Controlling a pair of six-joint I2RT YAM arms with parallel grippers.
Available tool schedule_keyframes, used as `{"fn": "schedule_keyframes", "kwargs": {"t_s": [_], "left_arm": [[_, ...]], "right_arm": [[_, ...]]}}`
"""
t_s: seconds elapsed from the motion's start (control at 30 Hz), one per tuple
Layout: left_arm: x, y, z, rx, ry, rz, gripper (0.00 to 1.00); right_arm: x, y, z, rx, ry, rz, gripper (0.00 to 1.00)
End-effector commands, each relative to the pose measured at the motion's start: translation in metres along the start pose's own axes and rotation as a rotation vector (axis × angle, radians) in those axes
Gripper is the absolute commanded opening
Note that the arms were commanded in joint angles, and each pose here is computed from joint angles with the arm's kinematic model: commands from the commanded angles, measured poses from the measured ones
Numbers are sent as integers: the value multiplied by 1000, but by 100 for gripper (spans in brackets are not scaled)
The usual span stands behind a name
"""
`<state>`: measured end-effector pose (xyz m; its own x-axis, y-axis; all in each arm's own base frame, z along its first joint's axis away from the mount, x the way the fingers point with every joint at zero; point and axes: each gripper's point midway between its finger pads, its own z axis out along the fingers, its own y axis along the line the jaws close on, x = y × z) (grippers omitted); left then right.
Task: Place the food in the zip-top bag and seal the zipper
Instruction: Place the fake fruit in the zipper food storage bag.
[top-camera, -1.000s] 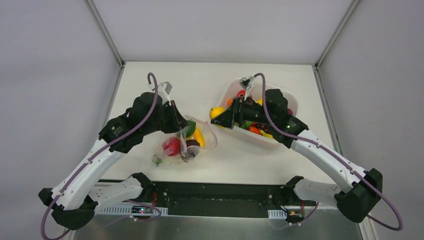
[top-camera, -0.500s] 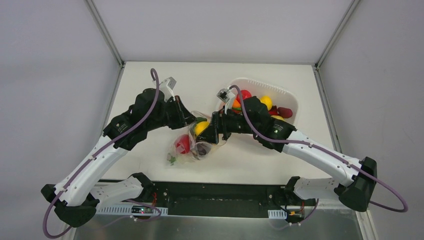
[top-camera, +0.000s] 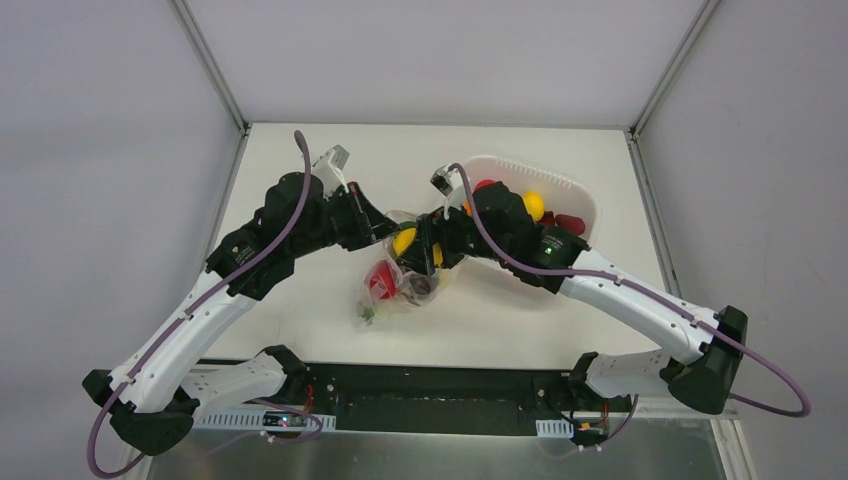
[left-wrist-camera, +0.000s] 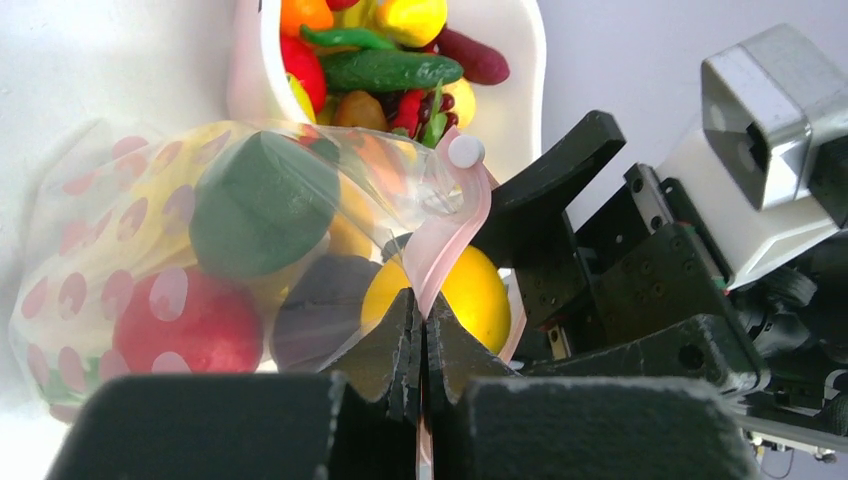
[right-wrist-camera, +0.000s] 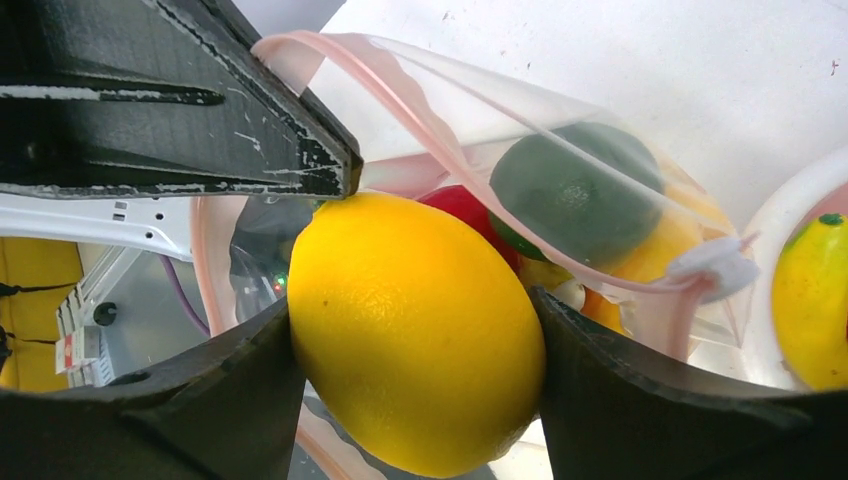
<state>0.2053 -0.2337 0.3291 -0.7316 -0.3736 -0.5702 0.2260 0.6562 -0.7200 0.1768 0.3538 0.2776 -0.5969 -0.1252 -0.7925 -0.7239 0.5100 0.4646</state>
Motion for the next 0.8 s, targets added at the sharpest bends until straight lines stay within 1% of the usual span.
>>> {"fn": "schedule_keyframes", "kwargs": {"t_s": [0.0, 0.07, 0.13, 0.33, 0.47, 0.63, 0.67, 0.73, 0.77], "left_arm": [[-16, -39, -7, 169, -46, -32, 0], [-18, -41, -8, 179, -52, -36, 0], [-19, -39, -8, 173, -62, -38, 0], [-19, -26, -9, 116, -89, -37, 0], [-18, -19, -8, 92, -92, -33, 0], [-15, -13, -5, 67, -82, -28, 0], [-15, -12, -4, 65, -81, -27, 0], [-14, -12, -4, 65, -74, -24, 0], [-13, -12, -4, 64, -71, -23, 0]], "right_arm": [[-21, 12, 2, -17, -14, -76, 75], [-21, 6, 5, 26, -3, -95, 81], [-26, 6, 2, 33, -14, -119, 87], [-47, 34, -21, -74, -102, -158, 95], [-60, 37, -39, -66, -166, -150, 95], [-67, 23, -63, 20, -251, -131, 91], [-66, 19, -66, 43, -262, -118, 89], [-64, 1, -73, 136, -289, -61, 82], [-60, -10, -74, 190, -288, -32, 81]]}}
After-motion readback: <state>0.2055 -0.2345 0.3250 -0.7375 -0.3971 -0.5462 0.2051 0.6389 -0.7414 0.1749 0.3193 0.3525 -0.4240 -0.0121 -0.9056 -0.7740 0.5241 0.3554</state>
